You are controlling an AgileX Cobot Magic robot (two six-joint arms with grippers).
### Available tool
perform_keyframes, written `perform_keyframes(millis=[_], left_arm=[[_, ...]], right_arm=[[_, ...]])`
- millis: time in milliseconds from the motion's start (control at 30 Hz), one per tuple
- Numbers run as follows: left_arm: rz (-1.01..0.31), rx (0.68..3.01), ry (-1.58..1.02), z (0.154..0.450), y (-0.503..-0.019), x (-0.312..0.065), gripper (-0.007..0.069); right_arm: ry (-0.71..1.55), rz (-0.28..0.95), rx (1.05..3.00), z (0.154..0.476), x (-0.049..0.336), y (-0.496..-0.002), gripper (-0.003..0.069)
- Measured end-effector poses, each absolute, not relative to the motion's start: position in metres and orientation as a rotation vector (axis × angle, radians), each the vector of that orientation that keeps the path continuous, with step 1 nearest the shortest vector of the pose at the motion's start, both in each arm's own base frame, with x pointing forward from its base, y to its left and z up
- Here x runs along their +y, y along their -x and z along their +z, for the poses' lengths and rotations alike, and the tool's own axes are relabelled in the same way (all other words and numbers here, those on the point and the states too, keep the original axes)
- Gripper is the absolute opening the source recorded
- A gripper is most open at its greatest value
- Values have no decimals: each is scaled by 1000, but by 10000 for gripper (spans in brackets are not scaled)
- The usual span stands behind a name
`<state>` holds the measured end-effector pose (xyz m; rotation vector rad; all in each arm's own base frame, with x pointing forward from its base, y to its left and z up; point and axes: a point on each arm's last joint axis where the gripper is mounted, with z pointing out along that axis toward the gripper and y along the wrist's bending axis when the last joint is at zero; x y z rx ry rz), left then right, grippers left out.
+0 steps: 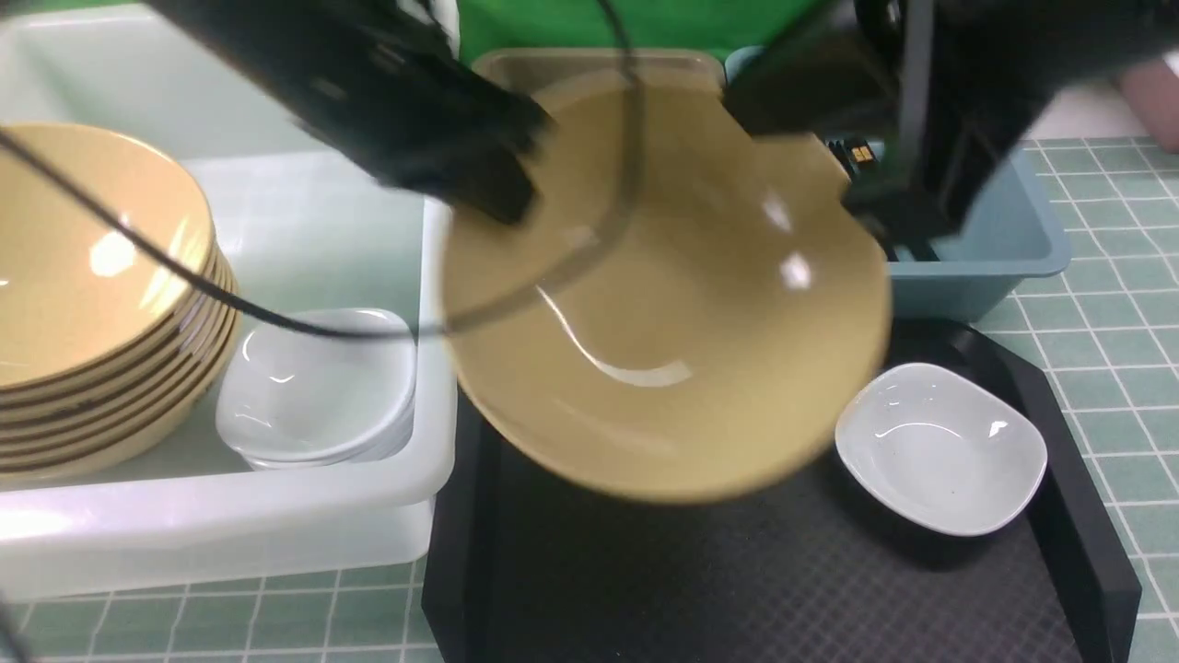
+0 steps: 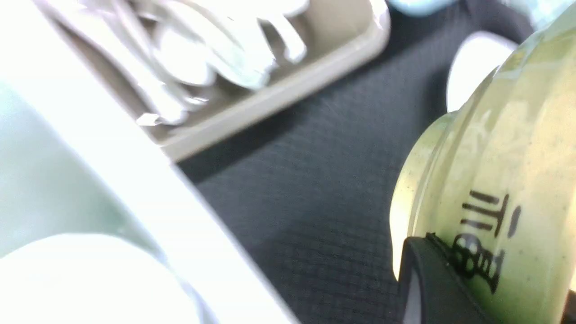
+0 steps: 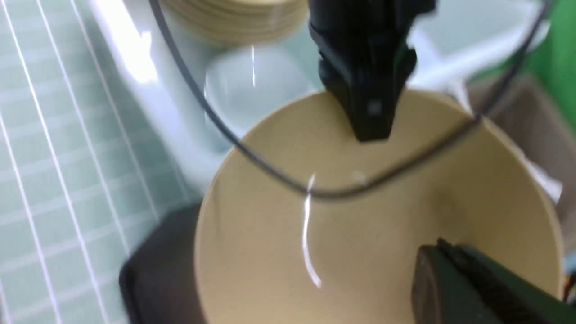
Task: On blue table put chopsticks spoon bowls plates into blue grey white boxes.
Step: 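Place the tan bowl onto the bowl stack in the left bin with the left gripper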
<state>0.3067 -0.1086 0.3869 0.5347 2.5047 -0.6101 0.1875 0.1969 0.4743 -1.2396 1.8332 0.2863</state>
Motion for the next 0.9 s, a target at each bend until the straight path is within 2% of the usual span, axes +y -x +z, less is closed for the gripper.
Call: perform_keyframes(millis=[100, 133, 300, 467, 633, 767, 900], left_arm=[[-581, 2486, -418, 404, -298, -75, 7], [-545, 2469, -304, 416, -290, -47, 6], [-391, 2373, 68, 444, -259, 30, 6], [-250, 2324, 298, 451, -237, 78, 6], [-149, 2288, 508, 429, -233, 120, 6], [-147, 2302, 572, 403, -244, 133, 6], [-183, 2393, 628, 361, -265, 149, 8]], right_arm=[[1271, 310, 1789, 477, 214, -188, 43], [1322, 323, 1752, 477, 234, -190, 43], [1431, 346, 1696, 466, 292, -203, 43], [1445, 350, 1695, 458, 319, -218, 43], [1467, 378, 1691, 450, 331, -223, 43], [1487, 385, 1680, 448, 333, -223, 43], [1492, 385, 1679, 448, 334, -223, 43]])
